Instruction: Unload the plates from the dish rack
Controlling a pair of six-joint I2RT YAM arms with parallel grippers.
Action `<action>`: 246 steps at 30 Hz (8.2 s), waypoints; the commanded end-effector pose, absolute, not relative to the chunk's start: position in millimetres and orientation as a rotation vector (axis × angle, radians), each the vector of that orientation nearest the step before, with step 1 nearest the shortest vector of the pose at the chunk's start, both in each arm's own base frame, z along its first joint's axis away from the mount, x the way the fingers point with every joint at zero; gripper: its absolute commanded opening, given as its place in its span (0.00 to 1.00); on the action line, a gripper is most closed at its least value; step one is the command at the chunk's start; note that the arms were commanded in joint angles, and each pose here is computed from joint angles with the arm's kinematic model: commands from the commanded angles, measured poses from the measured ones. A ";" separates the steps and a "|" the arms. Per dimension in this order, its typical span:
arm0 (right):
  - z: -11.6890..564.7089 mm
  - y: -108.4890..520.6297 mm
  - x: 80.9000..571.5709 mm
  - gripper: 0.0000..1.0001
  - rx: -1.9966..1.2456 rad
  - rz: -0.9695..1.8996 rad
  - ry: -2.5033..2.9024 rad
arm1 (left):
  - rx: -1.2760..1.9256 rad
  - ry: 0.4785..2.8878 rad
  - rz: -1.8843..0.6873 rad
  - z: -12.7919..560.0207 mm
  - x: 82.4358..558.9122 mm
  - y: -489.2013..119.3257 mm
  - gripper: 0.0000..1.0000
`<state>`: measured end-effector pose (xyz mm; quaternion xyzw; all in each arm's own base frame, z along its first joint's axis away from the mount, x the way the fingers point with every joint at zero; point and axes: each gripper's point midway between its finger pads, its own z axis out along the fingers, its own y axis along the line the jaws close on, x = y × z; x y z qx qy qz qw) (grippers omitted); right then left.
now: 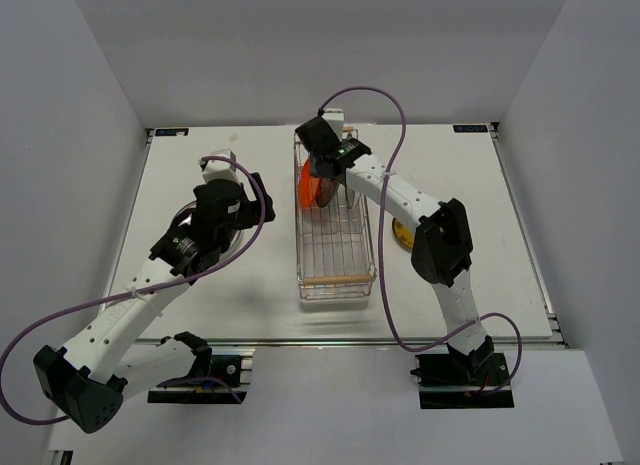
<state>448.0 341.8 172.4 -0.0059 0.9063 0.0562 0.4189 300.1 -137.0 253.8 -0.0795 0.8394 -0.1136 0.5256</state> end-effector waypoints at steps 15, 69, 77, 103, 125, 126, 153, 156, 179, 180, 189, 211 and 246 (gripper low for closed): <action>249.3 341.3 448.4 0.06 -0.049 0.204 2.111 | -0.199 1.976 -0.279 262.9 298.7 -133.5 0.98; 87.2 10.5 389.3 0.02 0.766 0.185 2.250 | -0.072 2.050 -0.346 247.1 317.0 -169.5 0.98; 62.2 25.2 365.4 0.33 0.760 0.260 2.333 | -0.031 2.060 -0.377 245.7 323.3 -181.7 0.98; 229.1 37.5 389.0 0.89 0.430 0.252 2.057 | -0.112 2.072 -0.296 220.4 294.5 -146.4 0.98; 317.9 325.8 415.8 0.89 -0.310 -0.070 1.945 | -0.220 2.129 -0.233 192.7 276.3 -127.6 0.98; 313.5 327.6 418.4 0.89 -0.300 -0.090 1.949 | -0.228 2.127 -0.217 193.0 277.3 -125.6 0.98; 176.1 323.5 470.3 0.77 -0.157 -0.066 2.185 | -0.216 2.117 -0.235 190.4 276.0 -127.1 0.98; 166.8 323.6 470.6 0.74 -0.144 -0.065 2.204 | -0.223 2.113 -0.239 189.5 274.6 -126.0 0.98; 191.8 314.1 469.6 0.15 -0.059 -0.044 2.151 | -0.243 2.109 -0.223 188.2 271.5 -120.2 0.98; 194.5 315.3 468.6 0.15 -0.064 -0.041 2.146 | -0.244 2.107 -0.224 188.4 271.7 -120.4 0.98; 221.2 313.7 466.9 0.09 -0.090 -0.024 2.097 | -0.240 2.109 -0.226 187.3 272.2 -121.3 0.98; 355.2 303.6 419.9 0.10 -0.161 0.295 1.912 | -0.228 2.065 -0.304 207.5 271.9 -128.8 0.98; 126.4 45.9 416.0 0.11 0.580 0.451 2.135 | -0.139 2.083 -0.382 221.8 282.7 -154.3 0.98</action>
